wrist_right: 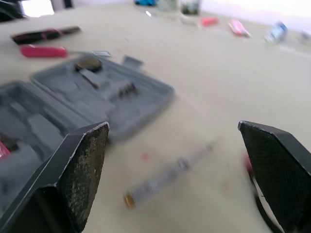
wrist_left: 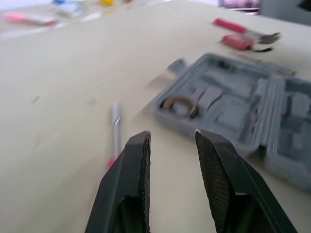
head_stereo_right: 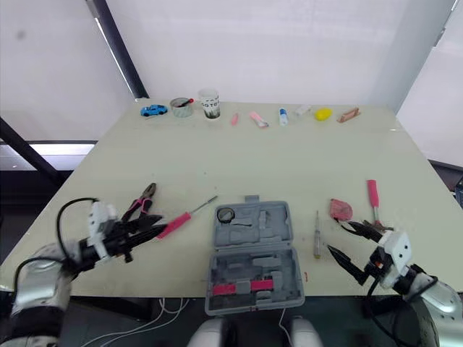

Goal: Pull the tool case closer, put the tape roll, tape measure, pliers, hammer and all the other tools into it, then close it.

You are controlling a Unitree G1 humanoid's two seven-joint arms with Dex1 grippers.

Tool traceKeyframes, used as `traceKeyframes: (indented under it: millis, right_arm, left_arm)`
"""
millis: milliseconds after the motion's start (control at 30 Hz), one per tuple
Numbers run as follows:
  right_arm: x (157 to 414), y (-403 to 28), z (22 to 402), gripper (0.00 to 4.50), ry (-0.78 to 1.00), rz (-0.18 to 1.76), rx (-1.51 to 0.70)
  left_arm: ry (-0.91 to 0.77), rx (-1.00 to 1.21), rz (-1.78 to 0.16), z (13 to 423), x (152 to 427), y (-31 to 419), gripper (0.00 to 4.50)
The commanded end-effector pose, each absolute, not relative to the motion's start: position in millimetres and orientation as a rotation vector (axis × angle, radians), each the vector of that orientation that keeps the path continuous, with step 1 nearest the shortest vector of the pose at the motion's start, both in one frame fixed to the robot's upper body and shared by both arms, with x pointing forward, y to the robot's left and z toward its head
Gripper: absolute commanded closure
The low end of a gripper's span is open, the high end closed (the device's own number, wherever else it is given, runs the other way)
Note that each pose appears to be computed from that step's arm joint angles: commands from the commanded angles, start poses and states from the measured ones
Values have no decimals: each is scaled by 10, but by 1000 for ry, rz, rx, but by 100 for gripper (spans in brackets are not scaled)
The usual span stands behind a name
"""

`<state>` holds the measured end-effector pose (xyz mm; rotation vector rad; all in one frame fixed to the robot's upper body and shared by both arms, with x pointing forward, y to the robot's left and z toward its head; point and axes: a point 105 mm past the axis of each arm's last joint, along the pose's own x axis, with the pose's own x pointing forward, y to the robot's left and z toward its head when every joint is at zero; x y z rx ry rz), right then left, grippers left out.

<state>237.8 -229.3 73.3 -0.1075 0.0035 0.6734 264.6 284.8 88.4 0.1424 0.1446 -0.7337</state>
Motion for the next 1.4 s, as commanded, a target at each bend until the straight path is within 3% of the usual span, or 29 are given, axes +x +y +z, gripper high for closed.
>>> traceKeyframes:
  millis: [33,100,233,267,433,600,967,1400]
  right_arm:
    - [2320,-2481,756,0,12,552,-105]
    - [2263,-2549,704,0,26,492,-100]
    - [2130,-2677,602,0,41,368,-62]
    - [2092,-2711,569,0,50,337,-62]
    - [1948,-2868,462,0,89,220,-76]
    - [1932,-2888,412,0,106,177,-111]
    - [2452,-2626,584,0,116,205,-205]
    - [2989,-2267,460,0,228,155,-91]
  left_arm:
    - [128,185,-626,975,2475,3017,269]
    - [141,176,-566,927,2337,3095,211]
    - [166,165,-468,834,2095,3224,33]
    - [172,159,-440,810,2039,3265,15]
    - [204,136,-360,697,1833,3352,15]
    - [192,124,-386,702,1874,3262,15]
    - [132,271,-791,1008,2376,2612,15]
    - [75,322,-1286,1416,2562,1665,15]
